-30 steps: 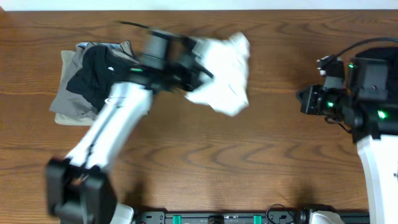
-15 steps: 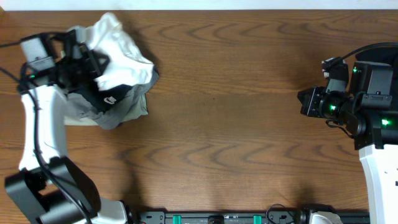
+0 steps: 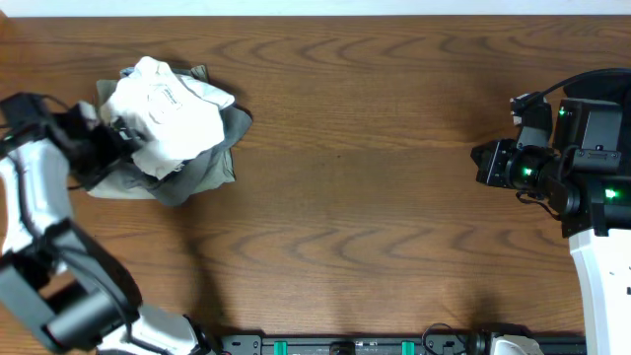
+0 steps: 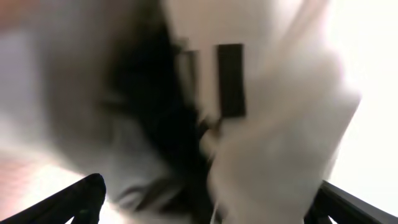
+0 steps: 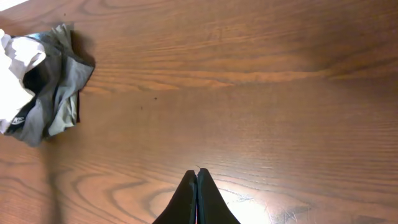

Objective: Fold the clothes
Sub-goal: 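Release the shirt and raise the left gripper from the stack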

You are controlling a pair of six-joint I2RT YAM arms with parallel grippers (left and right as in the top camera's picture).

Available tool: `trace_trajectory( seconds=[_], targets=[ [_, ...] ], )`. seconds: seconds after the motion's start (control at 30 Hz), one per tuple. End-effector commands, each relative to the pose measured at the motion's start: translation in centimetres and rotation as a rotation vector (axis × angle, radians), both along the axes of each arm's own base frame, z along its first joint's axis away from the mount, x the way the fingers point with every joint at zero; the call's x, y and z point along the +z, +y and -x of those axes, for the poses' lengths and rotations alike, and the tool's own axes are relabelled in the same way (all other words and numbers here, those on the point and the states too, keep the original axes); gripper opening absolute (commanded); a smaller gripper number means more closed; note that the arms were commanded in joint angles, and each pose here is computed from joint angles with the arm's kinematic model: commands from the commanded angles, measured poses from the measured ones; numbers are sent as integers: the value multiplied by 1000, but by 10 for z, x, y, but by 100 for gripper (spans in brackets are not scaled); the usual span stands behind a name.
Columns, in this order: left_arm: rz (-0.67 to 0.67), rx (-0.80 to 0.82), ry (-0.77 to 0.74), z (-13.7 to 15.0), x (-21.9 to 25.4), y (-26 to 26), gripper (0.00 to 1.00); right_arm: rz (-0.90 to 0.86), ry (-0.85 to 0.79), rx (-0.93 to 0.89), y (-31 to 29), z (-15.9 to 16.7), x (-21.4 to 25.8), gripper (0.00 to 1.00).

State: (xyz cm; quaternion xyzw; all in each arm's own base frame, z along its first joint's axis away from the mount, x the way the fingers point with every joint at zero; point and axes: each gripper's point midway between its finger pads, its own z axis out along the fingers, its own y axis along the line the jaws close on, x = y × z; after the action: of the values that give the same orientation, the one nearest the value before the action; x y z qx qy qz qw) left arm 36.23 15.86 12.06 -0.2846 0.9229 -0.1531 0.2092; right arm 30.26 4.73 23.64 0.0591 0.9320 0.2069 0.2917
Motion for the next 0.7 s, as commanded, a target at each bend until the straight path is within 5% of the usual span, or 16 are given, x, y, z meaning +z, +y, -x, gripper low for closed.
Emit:
trace_trajectory(
  seconds=[0.0,0.13,0.27,0.33,0.5,0.67],
  targets=[
    [-129,39,-161,0,81,13,98,-14,-5,-2,1,-2,1,2],
    [-157,-21,-324,1,138,-13,100,-13,-35,-2,1,-7,6,3],
    [-209,-131,-395,-6,159,-43,41,-11,-54,-2,1,-11,8,3],
    [-237,-209,-405,-16,155,-55,30,-11,-58,-2,1,-12,9,3],
    [-251,-342,-379,-56,115,-70,11,-12,-48,-2,1,-10,7,3],
    [-205,-425,-268,-84,37,-71,6,-15,-10,-2,2,-3,2,4]
  ],
)
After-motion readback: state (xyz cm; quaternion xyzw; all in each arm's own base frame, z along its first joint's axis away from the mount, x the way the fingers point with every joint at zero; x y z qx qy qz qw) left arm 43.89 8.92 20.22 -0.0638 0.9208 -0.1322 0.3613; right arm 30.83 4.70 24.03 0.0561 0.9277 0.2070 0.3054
